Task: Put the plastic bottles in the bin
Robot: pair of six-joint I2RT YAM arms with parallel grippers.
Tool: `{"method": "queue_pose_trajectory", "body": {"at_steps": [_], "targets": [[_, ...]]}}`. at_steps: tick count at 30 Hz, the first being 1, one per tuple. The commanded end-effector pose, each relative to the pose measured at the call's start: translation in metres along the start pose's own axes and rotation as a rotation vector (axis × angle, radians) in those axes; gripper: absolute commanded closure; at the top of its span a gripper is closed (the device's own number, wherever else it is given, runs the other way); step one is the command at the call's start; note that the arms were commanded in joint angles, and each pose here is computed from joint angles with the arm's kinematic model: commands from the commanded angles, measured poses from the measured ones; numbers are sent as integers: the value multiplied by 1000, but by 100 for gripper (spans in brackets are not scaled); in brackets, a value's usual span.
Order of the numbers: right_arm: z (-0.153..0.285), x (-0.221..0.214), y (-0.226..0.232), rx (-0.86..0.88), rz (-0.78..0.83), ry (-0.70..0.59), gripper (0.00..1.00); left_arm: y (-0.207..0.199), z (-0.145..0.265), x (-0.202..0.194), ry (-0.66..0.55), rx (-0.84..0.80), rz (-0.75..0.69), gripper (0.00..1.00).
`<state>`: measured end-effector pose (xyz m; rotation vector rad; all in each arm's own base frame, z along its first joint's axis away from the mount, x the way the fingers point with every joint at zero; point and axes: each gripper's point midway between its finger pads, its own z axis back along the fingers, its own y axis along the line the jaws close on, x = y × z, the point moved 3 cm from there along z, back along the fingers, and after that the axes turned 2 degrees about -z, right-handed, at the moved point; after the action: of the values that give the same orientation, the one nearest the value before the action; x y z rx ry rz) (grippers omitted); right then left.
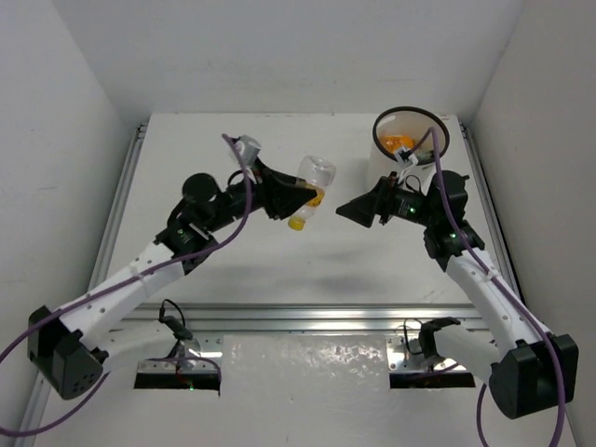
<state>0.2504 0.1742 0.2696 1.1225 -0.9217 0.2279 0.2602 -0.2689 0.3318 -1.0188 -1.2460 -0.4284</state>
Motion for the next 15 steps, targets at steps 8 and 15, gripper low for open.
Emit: {"method": "queue_pose_trajectory", "body": {"at_steps": [8, 15], "targets": [[13, 32, 110, 483, 266, -73, 1, -71, 31, 19, -40, -385, 86, 100], [-2, 54, 117, 465, 221, -72, 8, -85, 30, 16, -5, -509, 119, 100]]}}
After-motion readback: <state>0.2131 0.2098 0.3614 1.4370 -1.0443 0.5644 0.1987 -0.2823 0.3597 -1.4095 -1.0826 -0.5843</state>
